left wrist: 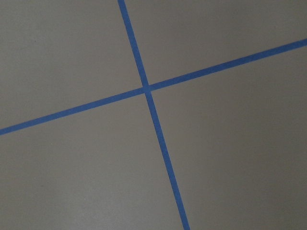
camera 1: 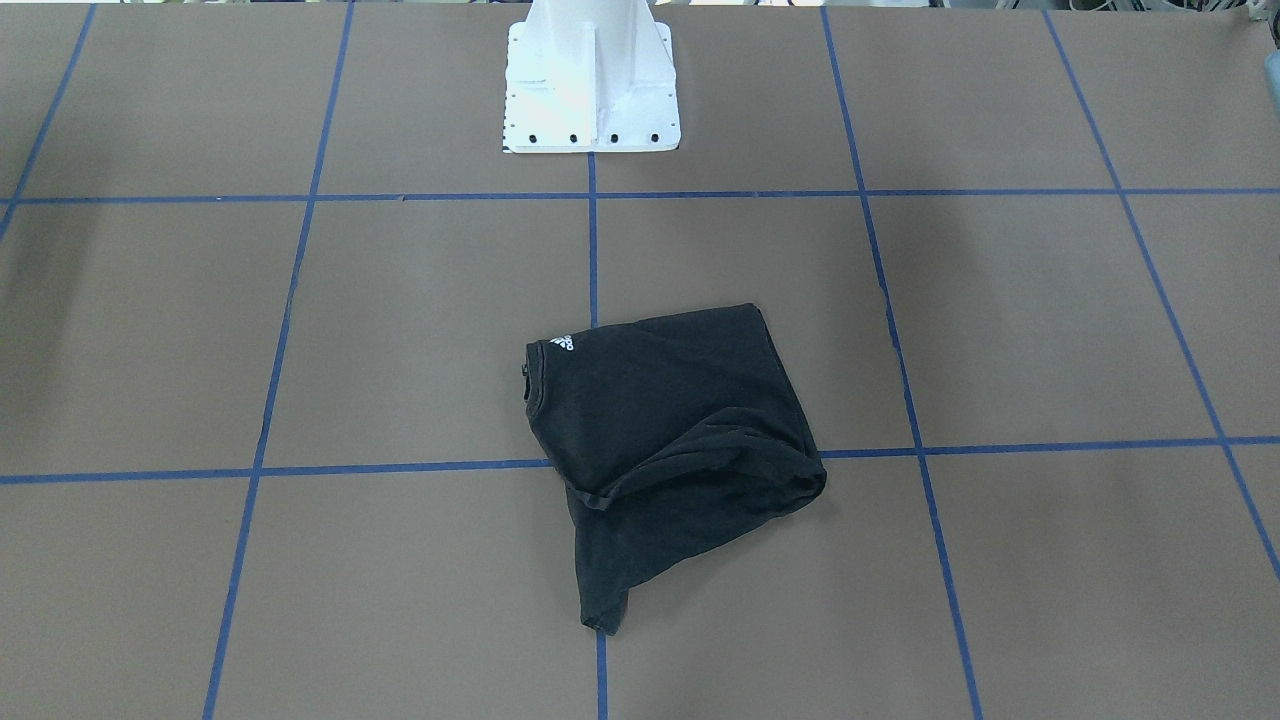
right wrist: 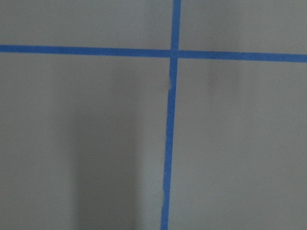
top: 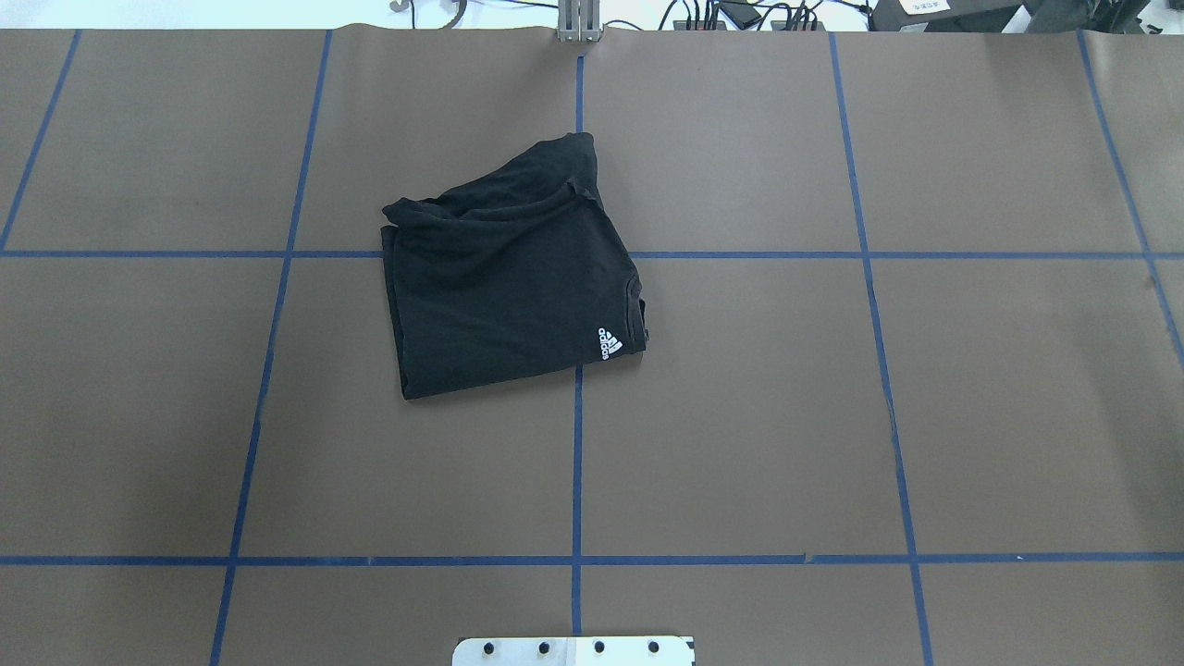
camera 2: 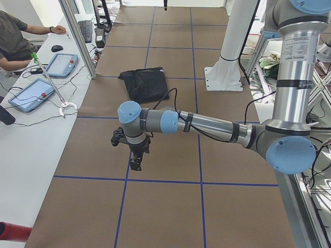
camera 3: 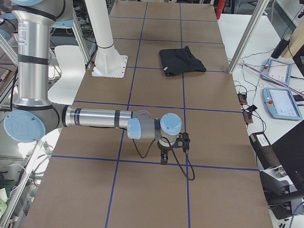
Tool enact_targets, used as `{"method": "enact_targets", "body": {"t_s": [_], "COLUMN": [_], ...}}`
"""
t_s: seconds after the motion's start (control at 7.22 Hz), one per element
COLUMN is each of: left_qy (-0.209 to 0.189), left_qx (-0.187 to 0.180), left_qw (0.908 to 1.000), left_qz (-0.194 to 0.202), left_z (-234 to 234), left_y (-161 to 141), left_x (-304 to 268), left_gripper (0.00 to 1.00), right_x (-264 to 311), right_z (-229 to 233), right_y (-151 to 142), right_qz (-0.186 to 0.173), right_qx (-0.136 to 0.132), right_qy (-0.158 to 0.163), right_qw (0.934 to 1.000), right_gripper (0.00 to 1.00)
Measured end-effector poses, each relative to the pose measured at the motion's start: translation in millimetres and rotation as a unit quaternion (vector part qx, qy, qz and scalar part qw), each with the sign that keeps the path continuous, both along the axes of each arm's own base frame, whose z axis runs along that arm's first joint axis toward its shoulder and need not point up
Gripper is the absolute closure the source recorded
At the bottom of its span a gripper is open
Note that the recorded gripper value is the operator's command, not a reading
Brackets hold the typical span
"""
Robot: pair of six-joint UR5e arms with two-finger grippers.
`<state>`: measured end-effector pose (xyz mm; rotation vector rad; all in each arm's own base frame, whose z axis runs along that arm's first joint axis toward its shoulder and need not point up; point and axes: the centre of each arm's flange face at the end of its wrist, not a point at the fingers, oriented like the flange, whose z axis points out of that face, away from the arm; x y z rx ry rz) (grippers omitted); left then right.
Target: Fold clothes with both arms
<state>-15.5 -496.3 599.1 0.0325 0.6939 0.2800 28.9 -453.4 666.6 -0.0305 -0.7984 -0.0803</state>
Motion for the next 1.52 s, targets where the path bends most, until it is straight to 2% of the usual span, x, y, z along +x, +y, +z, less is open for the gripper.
{"method": "enact_targets", "body": {"t_s": [0.28, 0.55, 0.97, 1.52], "left_qy": [0.006, 0.027, 0.055, 0.055], "left_qx": [0.001, 0.006, 0.020, 0.028], "left_qw": [0.9998, 0.9988, 0.9979, 0.9980], "left_qz": [0.021, 0.040, 0.028, 0.015], "left_z": [19.3, 36.9, 35.5, 32.2], "left_y": [16.8, 27.4, 28.5, 25.1], "left_x": [-1.9, -1.3, -13.4, -27.8], "left_gripper": [0.00, 0.00, 0.00, 0.00], "right_x": [8.5, 11.4, 13.5, 27.9], "right_z": [4.5, 4.8, 4.6, 5.0], "right_y": [3.6, 4.1, 4.3, 7.9], "right_qz": [-0.025, -0.026, -0.025, -0.010], "right_qx": [0.007, 0.008, 0.011, 0.012], "right_qy": [-0.004, -0.008, -0.009, -0.003], "right_qw": [0.9996, 0.9996, 0.9996, 0.9999], "right_gripper": [0.00, 0.00, 0.00, 0.00]}}
